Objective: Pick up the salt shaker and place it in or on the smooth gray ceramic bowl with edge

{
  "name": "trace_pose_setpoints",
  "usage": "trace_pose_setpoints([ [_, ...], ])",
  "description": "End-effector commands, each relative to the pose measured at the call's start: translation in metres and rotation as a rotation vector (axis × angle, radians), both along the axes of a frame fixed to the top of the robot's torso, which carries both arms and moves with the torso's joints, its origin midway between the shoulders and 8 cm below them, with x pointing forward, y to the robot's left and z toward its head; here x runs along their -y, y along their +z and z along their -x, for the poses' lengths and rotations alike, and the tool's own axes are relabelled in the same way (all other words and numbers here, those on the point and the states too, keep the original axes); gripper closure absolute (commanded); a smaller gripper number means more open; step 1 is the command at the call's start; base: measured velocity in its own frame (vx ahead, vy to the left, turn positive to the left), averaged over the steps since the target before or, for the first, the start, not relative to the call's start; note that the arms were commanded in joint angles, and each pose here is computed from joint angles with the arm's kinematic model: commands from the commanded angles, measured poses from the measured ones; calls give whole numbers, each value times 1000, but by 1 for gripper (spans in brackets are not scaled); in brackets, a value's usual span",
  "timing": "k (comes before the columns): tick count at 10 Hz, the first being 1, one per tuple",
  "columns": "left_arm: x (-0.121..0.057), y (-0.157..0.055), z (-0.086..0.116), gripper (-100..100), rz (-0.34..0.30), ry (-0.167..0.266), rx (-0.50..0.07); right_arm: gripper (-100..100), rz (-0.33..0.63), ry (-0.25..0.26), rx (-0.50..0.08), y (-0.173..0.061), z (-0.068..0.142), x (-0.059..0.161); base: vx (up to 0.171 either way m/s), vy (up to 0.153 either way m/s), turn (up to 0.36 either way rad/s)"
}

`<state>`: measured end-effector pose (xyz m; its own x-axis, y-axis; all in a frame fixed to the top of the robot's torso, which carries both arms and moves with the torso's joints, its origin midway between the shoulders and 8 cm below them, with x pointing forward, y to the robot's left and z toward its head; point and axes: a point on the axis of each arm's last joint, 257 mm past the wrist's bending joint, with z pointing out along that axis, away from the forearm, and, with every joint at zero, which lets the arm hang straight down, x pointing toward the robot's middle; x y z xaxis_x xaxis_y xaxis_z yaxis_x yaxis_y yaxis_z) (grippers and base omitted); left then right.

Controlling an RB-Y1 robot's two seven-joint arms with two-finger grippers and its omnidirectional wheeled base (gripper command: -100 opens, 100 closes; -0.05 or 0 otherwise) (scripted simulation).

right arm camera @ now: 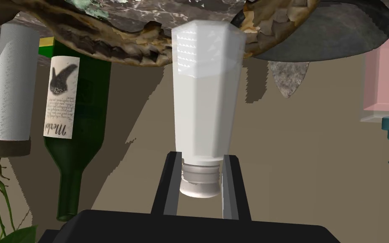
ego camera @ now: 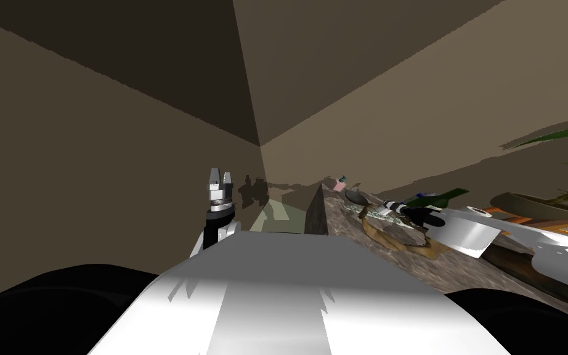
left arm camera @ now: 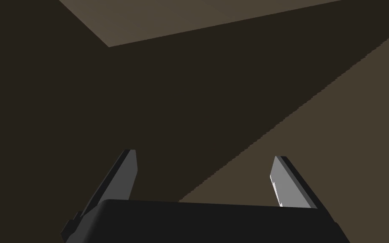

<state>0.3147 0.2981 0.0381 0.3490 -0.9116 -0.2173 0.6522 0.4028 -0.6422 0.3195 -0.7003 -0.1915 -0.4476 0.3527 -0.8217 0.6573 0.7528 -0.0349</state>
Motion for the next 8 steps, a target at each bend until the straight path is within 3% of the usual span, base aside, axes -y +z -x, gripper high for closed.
trace_pose_setpoints([
  [1, 0, 0, 0, 0, 0, 0, 0, 100, 38, 12, 18, 15, -12, 5, 53, 5, -69],
  [6, 0, 0, 0, 0, 0, 0, 0, 100, 159, 45, 62, 60, -40, 21, 39, 34, -92],
  [7, 0, 0, 0, 0, 0, 0, 0, 100, 159, 45, 62, 60, -40, 21, 26, 19, 5],
  [8, 0, 0, 0, 0, 0, 0, 0, 100, 201, 45, 75, 78, -47, 28, 64, 7, 34],
])
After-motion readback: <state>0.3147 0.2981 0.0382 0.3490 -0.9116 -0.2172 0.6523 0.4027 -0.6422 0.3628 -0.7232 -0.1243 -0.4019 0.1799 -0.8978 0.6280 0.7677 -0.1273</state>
